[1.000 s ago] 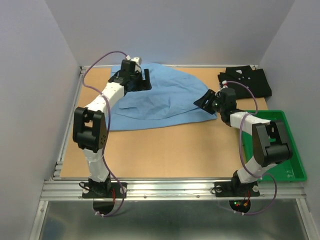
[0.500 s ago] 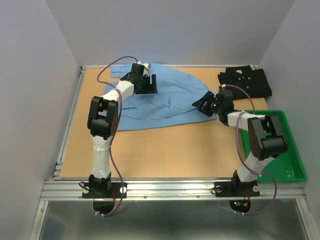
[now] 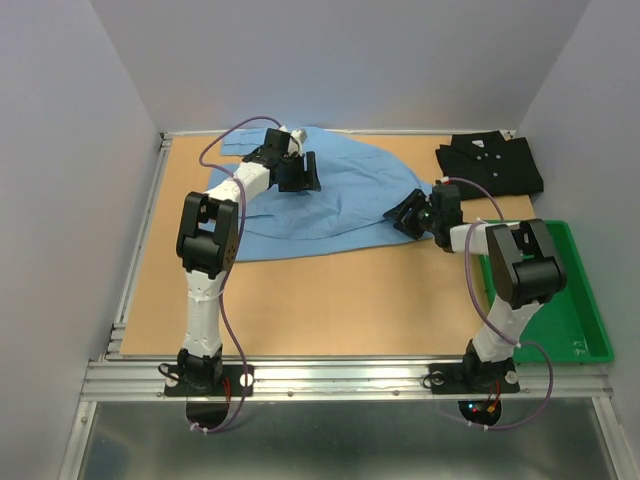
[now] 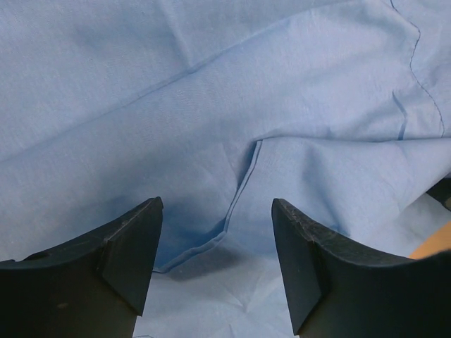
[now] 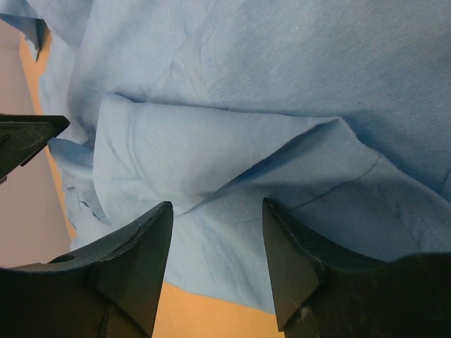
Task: Fold and stack the long sleeve shirts
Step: Fold the shirt
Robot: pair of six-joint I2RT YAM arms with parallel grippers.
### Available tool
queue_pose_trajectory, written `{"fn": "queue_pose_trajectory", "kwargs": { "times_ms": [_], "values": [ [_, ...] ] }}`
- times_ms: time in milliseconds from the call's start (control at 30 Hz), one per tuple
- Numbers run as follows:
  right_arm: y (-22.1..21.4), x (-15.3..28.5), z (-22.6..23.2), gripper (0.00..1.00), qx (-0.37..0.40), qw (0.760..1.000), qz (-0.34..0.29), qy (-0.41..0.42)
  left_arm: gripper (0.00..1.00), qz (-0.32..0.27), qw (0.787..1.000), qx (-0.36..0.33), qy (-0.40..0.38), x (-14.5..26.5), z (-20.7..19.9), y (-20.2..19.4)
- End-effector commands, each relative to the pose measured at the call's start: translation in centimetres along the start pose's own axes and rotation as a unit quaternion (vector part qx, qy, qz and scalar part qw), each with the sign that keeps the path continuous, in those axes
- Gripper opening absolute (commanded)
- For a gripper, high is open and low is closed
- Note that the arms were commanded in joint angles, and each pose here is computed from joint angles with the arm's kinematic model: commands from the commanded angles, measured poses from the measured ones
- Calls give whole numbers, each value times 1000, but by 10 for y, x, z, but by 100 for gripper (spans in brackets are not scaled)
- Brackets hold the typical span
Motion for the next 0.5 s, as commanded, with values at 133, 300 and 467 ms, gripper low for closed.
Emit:
{"fn": "queue_pose_trajectory", "kwargs": {
  "times_ms": [133,300,467],
  "values": [
    [21,-10,16,59,8,999,-42,33,74,14,999,30,-13,-3,-3,-11],
    [26,-11,22,55,9,997,-50,56,74,19,999,32,-22,1,-4,-16],
    [30,-14,24,48,11,997,-54,60,72,19,999,35,-14,2,-3,-16]
  ]
}}
Point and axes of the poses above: each gripper's point midway between its finger pads, its own x axis back along the fingers, its own z axis along the line the jaws close on, y = z × x, the point moved 10 cm from there along x, back along the fingers, and after that the axes turned 2 degrees about -x, right-handed, at the moved point
